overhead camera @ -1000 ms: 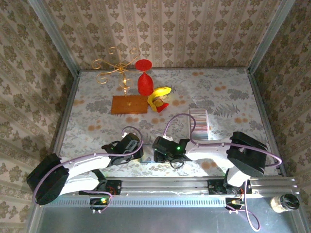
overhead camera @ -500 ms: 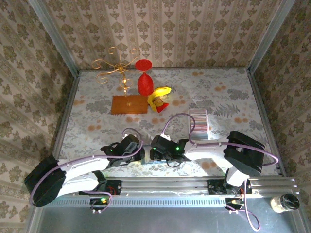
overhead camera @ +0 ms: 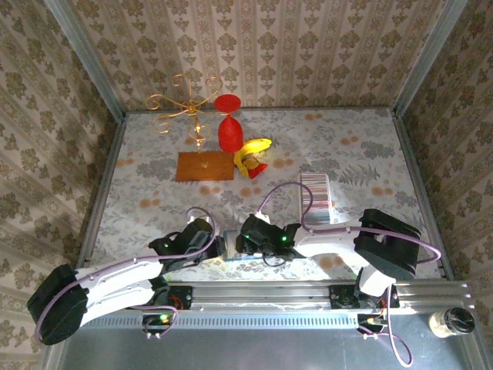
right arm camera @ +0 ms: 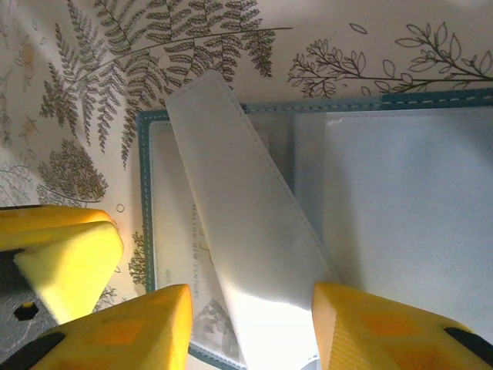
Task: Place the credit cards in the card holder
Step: Flip over the card slot in the card holder.
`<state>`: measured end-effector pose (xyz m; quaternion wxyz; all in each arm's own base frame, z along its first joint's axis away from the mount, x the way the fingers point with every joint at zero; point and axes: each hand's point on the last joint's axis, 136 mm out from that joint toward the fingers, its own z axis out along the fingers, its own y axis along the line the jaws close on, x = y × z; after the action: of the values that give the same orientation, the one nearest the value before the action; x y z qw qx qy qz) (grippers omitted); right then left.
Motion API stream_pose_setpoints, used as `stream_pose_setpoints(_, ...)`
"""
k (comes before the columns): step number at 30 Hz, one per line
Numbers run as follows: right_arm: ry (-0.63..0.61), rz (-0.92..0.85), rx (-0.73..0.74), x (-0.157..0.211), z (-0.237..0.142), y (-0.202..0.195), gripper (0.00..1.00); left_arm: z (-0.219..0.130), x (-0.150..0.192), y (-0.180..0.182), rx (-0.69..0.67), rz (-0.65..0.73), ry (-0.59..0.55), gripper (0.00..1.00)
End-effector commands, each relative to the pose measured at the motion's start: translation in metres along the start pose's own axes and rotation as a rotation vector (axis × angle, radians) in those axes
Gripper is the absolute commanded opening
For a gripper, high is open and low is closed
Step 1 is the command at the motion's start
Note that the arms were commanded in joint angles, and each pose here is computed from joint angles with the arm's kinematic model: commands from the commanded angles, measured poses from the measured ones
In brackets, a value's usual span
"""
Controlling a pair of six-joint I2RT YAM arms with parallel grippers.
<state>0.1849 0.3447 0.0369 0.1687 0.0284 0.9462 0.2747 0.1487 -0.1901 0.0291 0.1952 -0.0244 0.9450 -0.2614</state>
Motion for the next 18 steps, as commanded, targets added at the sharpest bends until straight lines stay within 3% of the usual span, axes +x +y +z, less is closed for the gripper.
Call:
stream_pose_setpoints(1, -0.027, 0.017, -0.061, -0.006, -0.004, 0.014, 0.45, -0.008, -0.003, 0.024, -0.095, -0.027, -0.038, 0.23)
stream_pose_setpoints(18, 0.007, -0.015, -0.130, -0.002, 0.007, 0.051, 0.43, -0.053, -0.026, 0.065, -0.293, -0.050, -0.201, 0.11)
